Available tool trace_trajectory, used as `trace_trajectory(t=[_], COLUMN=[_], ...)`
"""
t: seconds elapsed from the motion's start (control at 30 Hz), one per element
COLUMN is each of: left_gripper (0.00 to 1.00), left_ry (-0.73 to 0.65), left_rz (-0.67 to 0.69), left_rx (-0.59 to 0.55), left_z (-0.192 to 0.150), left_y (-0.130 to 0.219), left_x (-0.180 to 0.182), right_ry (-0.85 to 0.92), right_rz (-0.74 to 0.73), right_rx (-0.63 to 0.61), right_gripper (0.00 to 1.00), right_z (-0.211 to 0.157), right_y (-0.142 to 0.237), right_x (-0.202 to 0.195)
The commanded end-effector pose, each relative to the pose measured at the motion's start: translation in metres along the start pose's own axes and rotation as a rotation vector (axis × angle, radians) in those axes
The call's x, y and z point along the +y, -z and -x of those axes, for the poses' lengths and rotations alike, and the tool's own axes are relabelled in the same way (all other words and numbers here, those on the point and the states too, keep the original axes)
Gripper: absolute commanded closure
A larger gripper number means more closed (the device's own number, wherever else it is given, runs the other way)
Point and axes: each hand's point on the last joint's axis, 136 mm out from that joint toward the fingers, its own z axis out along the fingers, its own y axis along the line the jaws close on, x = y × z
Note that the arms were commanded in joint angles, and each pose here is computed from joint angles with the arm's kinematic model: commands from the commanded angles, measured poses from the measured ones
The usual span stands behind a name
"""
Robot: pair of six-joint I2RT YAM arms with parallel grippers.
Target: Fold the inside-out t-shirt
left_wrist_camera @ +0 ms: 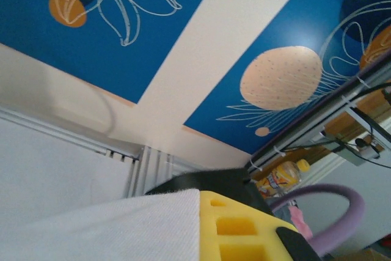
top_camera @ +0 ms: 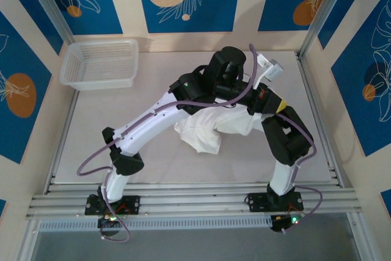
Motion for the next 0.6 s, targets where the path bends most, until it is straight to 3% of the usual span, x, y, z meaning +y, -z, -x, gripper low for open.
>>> trace_trajectory(t=[0.0,0.17,0.4,0.57], left_gripper=[1.0,1.0,1.0,1.0], left_ry=[-0.074,-0.08,-0.109,-0.111], left_rz=[-0.11,-0.163,-0.185,-0.217], left_rx=[-0.016,-0.043,-0.072,-0.081], left_z=[0.009,0.018,0.028,0.031], left_y=[0.013,0.015,0.023,0.025], left_x=[-0.041,-0.056,-0.074,-0.084], right_ry=[-0.021,-0.02,0.043,0.109], right_rz=[0.052,-0.016,-0.201,-0.325], right_rx=[-0.087,-0.033,0.114,0.136], right_gripper=[0.94,0.93,0.9,0.8], right_z=[0.039,0.044,0.01,0.01], right_y=[0.028,-0.001,-0.056,-0.064], right_x=[0.028,0.015,-0.027,-0.048])
